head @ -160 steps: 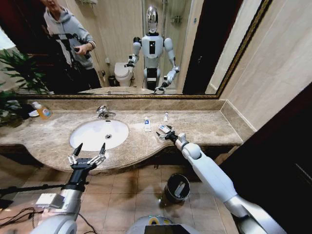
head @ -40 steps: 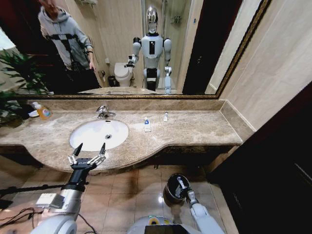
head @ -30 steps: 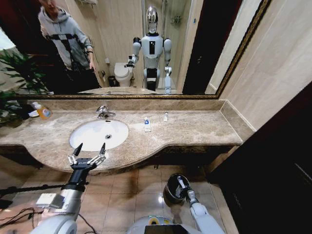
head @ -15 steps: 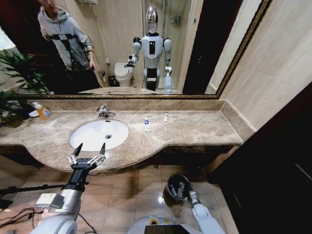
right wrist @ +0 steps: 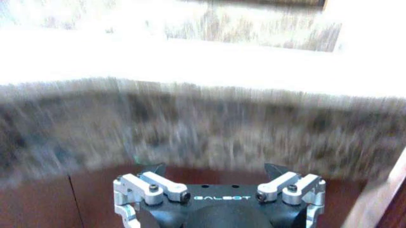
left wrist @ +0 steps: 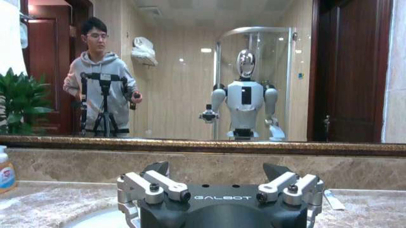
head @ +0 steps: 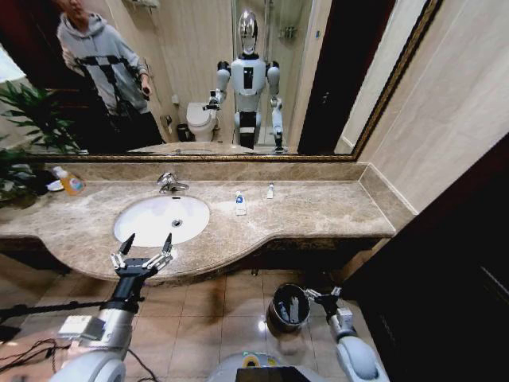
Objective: Pick up the trash from the sink and place it in the trash bin.
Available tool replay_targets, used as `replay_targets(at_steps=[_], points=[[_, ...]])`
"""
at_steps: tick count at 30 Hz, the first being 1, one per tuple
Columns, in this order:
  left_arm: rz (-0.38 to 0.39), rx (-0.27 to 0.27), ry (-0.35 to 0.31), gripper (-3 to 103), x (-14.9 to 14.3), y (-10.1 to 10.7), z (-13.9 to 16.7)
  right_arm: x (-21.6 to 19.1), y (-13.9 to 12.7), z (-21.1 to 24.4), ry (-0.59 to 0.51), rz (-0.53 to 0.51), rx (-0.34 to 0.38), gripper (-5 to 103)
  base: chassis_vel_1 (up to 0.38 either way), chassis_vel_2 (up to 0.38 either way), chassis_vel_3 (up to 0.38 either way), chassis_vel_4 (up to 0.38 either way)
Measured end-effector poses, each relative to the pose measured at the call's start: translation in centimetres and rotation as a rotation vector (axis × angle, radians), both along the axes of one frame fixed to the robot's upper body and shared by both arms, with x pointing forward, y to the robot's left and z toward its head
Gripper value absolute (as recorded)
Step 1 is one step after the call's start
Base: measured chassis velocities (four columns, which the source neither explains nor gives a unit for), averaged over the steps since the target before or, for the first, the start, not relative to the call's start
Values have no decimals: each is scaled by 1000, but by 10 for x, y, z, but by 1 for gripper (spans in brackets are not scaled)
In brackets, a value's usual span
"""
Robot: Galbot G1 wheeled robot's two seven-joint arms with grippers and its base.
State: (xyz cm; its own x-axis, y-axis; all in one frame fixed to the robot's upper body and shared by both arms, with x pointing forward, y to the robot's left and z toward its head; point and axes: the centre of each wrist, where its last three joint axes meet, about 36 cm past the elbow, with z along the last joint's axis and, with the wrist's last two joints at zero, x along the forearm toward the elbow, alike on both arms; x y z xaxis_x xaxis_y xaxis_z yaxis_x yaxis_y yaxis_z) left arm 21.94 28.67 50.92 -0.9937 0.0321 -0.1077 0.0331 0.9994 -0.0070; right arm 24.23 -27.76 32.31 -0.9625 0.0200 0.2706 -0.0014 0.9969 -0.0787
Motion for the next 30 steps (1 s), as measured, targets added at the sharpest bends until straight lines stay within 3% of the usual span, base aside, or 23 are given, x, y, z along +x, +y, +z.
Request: replay_targets(at_steps=[8, 13, 14, 17, 24, 27, 30], points=[[0, 0, 0, 100, 0, 0, 0, -12, 17, 100, -156, 30, 11, 100, 0, 0, 0, 0], [0, 0, 0, 100, 0, 0, 0, 10, 28, 161, -250, 137, 68, 100, 0, 0, 0, 0], [0, 0, 0, 100, 0, 0, 0, 10, 28, 161, -250, 137, 68, 100, 0, 0, 0, 0], [0, 0, 0, 100, 0, 0, 0, 36, 28, 181, -293, 267, 73, 100, 0, 0, 0, 0], [0, 0, 0, 100, 0, 0, 0, 91, 23, 177, -263, 410, 74, 100, 0, 0, 0, 0], [0, 0, 0, 100, 0, 0, 0, 135, 35, 168, -251, 494, 73, 100, 0, 0, 0, 0], [0, 0, 0, 100, 0, 0, 0, 154, 44, 164, -246, 532, 68, 100, 0, 0, 0, 0]])
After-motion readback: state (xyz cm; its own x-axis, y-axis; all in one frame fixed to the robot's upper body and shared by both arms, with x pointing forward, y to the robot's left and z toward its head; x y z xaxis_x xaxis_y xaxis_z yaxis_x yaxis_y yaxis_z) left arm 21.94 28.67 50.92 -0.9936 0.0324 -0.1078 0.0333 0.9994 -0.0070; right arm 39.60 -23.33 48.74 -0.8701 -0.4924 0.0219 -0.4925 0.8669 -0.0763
